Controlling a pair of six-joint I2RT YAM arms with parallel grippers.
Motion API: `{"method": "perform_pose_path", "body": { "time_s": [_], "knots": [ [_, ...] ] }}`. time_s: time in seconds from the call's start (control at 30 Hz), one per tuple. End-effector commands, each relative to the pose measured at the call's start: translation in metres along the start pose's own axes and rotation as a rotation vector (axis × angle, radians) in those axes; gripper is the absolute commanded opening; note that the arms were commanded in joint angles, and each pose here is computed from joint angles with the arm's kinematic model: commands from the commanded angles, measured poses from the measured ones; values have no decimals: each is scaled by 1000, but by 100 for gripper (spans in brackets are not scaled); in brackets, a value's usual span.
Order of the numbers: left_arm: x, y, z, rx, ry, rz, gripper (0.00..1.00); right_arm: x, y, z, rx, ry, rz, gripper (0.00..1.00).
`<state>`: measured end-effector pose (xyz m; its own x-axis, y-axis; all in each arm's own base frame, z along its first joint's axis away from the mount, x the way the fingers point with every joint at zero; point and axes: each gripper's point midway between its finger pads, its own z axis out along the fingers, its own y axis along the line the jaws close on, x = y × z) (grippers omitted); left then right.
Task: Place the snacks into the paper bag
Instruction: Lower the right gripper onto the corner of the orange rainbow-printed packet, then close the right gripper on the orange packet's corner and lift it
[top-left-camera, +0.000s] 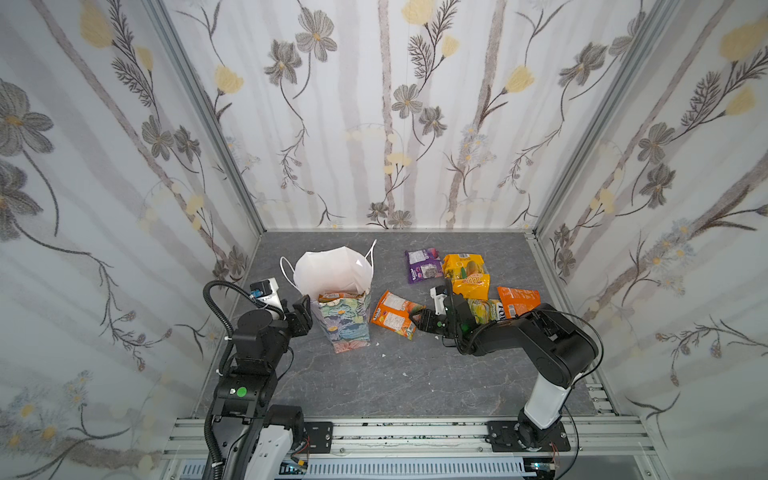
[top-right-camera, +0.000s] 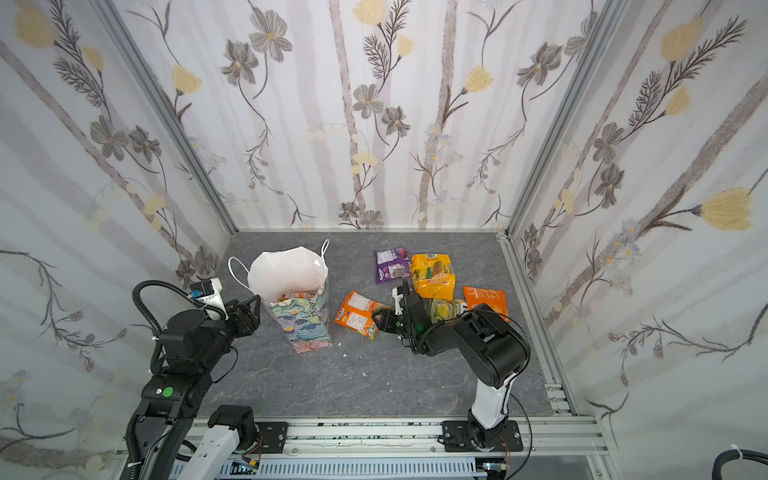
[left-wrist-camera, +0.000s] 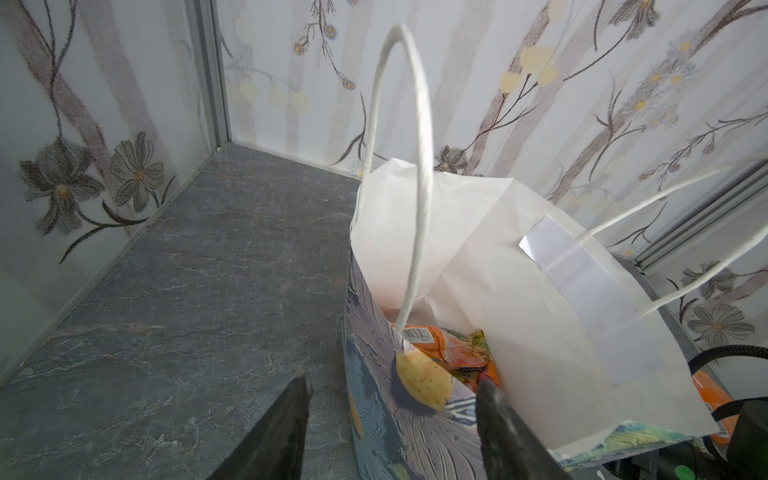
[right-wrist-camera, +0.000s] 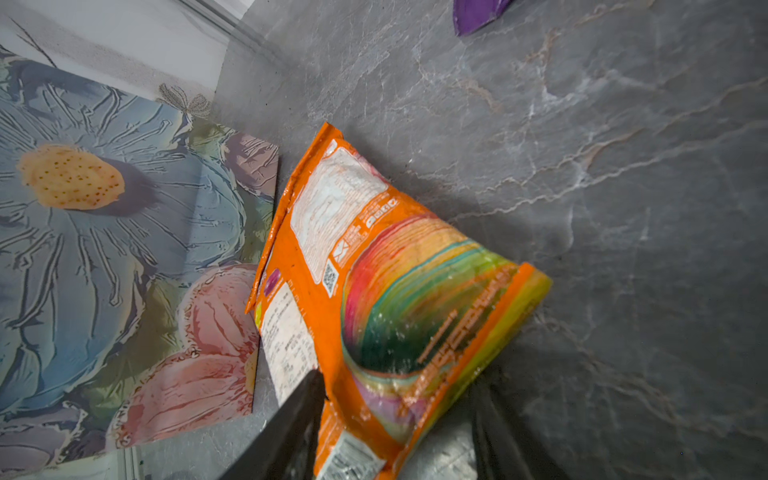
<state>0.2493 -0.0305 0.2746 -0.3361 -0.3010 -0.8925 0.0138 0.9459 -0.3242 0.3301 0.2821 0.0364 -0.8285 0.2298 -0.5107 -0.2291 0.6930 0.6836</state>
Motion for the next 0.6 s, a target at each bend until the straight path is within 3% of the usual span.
{"method": "perform_pose_path", "body": {
  "time_s": [0.0, 0.33, 0.57],
  "knots": [
    [-9, 1, 0, -15, -25, -9, 64, -5, 0, 3, -7, -19, 25, 47],
    [-14, -3, 12, -19, 21, -22, 69, -10, -3, 8, -3, -32, 43, 2],
    [-28, -2, 16, -41, 3, -23, 72, -11, 1, -4, -8, -48, 41, 0]
  ]
}}
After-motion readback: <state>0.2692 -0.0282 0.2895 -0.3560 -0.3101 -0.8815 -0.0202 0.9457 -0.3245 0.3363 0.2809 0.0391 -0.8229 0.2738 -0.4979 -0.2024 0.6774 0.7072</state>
